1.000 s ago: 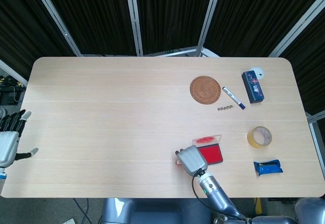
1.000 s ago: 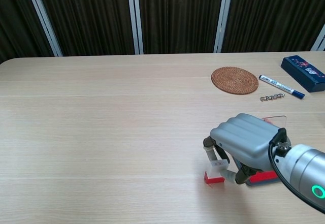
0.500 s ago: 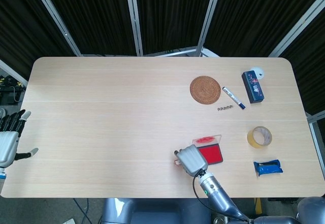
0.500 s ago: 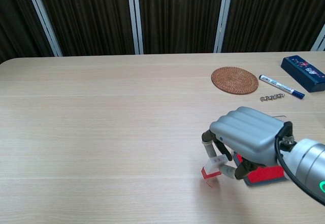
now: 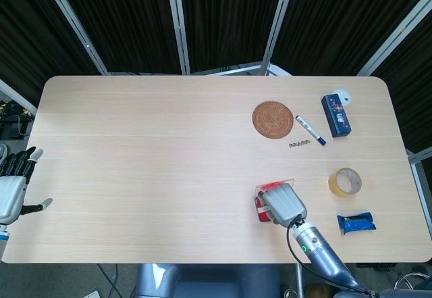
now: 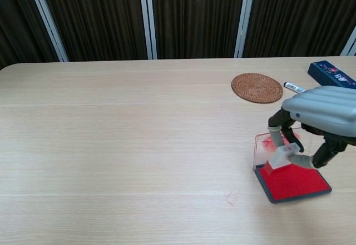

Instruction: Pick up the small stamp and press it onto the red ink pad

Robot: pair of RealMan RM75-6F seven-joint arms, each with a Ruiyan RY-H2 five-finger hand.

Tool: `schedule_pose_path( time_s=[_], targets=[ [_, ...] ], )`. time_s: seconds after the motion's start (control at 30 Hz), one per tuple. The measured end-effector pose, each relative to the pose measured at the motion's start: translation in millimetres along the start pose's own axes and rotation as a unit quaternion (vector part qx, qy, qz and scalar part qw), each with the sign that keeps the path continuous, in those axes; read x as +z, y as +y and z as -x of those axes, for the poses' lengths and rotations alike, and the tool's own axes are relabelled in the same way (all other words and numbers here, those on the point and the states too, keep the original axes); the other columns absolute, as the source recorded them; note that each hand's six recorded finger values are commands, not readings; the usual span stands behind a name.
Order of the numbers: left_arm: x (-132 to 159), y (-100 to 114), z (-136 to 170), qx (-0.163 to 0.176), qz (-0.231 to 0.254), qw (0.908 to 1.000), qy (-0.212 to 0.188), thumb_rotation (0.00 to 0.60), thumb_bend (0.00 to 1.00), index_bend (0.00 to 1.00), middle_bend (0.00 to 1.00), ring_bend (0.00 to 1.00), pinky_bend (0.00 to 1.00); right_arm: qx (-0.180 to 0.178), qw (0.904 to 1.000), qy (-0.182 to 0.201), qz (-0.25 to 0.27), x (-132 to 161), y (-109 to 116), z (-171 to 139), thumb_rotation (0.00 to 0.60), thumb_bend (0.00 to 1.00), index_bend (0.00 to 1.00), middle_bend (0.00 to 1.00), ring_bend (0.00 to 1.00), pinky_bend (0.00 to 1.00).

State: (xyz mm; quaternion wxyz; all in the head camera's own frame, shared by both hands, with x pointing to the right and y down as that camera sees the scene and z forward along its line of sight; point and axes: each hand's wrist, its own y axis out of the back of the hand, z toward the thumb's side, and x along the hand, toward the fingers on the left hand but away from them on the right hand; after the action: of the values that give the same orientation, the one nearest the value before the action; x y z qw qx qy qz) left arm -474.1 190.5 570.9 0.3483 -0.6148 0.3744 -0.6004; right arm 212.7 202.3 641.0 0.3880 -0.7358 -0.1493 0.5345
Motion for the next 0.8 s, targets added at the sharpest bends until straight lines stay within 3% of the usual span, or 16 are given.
schedule_pose_path(
  time_s=[0.17, 0.4, 0.8],
  targets=[
    [3.0, -0.6, 1.4, 0.0, -0.002, 1.0, -0.004, 0.6, 0.0, 0.0, 0.0, 0.0, 0.0, 0.027, 0.9994, -0.014, 0.018, -21.0, -9.5, -0.2, 0.6, 0.54, 0.56, 0.62, 0.94, 1.0],
    [3.4, -2.9, 0.6, -0.003, -0.004, 1.0, -0.002, 0.6, 0.0, 0.0, 0.0, 0.0, 0.0, 0.038, 0.9979, -0.03, 0.043, -41.1, -19.9, 2.9, 0.6, 0.56, 0.57, 0.62, 0.94, 1.0],
    [1.0, -4.2, -0.1, -0.004, -0.005, 1.0, 0.002, 0.6, 0.0, 0.0, 0.0, 0.0, 0.0, 0.046, 0.9975, -0.033, 0.043, -44.5, -38.2, 14.3, 0.6, 0.57, 0.58, 0.63, 0.94, 1.0]
  ],
)
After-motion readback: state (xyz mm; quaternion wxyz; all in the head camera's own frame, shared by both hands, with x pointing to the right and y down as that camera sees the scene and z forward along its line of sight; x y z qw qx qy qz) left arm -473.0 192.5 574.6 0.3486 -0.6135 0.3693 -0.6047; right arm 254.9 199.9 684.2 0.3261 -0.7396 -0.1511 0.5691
